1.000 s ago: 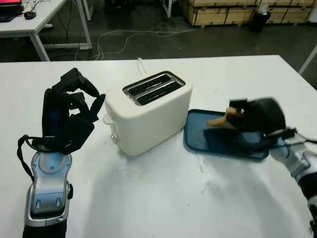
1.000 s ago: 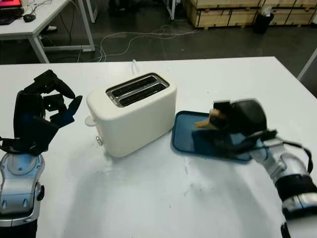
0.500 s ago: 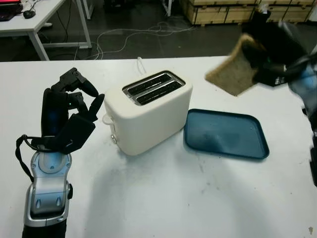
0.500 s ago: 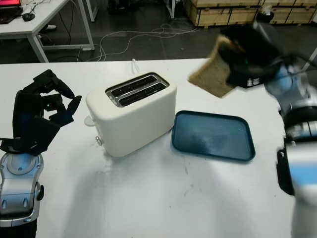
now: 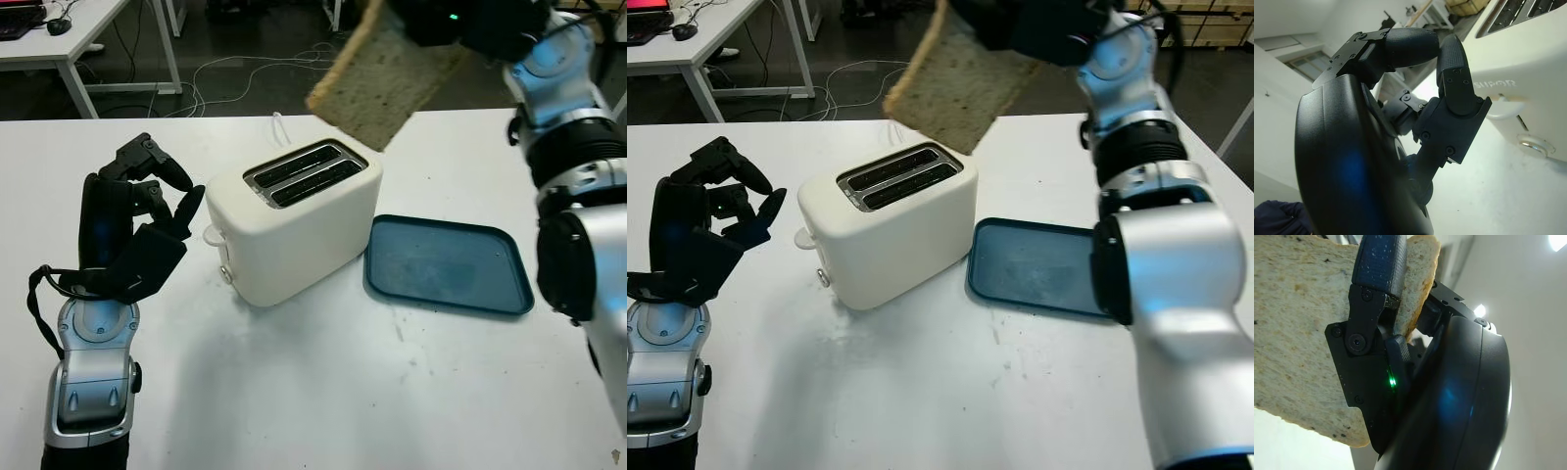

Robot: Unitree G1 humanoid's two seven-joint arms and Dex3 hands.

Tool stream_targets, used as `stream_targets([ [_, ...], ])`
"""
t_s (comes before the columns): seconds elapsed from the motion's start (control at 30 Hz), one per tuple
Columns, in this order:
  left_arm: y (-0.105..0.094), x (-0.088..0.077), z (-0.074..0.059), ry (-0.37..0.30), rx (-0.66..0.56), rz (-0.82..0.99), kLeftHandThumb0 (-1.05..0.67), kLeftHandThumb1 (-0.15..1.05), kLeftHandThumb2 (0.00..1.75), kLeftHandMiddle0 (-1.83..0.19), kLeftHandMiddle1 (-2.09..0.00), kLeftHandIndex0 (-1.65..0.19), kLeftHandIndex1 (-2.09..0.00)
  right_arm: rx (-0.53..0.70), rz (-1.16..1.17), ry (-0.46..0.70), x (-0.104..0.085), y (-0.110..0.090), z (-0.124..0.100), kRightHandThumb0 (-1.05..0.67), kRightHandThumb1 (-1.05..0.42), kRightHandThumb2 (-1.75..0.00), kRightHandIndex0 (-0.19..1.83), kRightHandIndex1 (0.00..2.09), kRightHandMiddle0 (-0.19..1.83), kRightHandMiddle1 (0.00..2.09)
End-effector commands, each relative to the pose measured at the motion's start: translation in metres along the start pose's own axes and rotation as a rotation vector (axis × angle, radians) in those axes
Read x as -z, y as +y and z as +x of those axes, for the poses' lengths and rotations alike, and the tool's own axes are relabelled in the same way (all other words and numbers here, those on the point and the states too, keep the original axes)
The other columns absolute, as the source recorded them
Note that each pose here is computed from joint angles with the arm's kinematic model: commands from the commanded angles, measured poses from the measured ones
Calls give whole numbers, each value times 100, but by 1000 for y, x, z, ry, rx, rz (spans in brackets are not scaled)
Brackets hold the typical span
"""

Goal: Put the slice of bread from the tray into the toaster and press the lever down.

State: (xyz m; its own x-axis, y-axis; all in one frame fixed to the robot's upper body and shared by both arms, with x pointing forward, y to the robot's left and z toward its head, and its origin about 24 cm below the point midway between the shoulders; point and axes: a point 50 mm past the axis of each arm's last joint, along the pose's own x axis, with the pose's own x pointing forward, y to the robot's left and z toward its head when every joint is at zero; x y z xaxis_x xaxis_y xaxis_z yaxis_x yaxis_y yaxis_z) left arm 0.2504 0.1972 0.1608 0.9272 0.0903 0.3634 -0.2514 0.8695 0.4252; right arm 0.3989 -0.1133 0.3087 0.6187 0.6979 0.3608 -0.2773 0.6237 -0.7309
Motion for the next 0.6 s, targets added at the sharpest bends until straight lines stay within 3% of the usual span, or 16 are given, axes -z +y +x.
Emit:
stream_targets([
  [0.0, 2, -2, 1, -14, 0, 8, -40, 92, 101, -109, -175, -61, -175, -12, 23, -29, -12, 0, 11, -65, -92, -42, 117, 175, 99, 175],
  [0.3, 0, -3, 0, -11, -4, 7, -41, 92, 101, -109, -175, -62, -175, -108, 47, 17, -6, 28, 21, -55, -92, -41, 117, 175, 94, 175],
  [0.57, -1, -2, 0, -9, 3, 7, -41, 92, 102, -109, -175, -61, -175, -187, 56, 83, 8, 53, 21, -55, -92, -44, 119, 175, 102, 175],
])
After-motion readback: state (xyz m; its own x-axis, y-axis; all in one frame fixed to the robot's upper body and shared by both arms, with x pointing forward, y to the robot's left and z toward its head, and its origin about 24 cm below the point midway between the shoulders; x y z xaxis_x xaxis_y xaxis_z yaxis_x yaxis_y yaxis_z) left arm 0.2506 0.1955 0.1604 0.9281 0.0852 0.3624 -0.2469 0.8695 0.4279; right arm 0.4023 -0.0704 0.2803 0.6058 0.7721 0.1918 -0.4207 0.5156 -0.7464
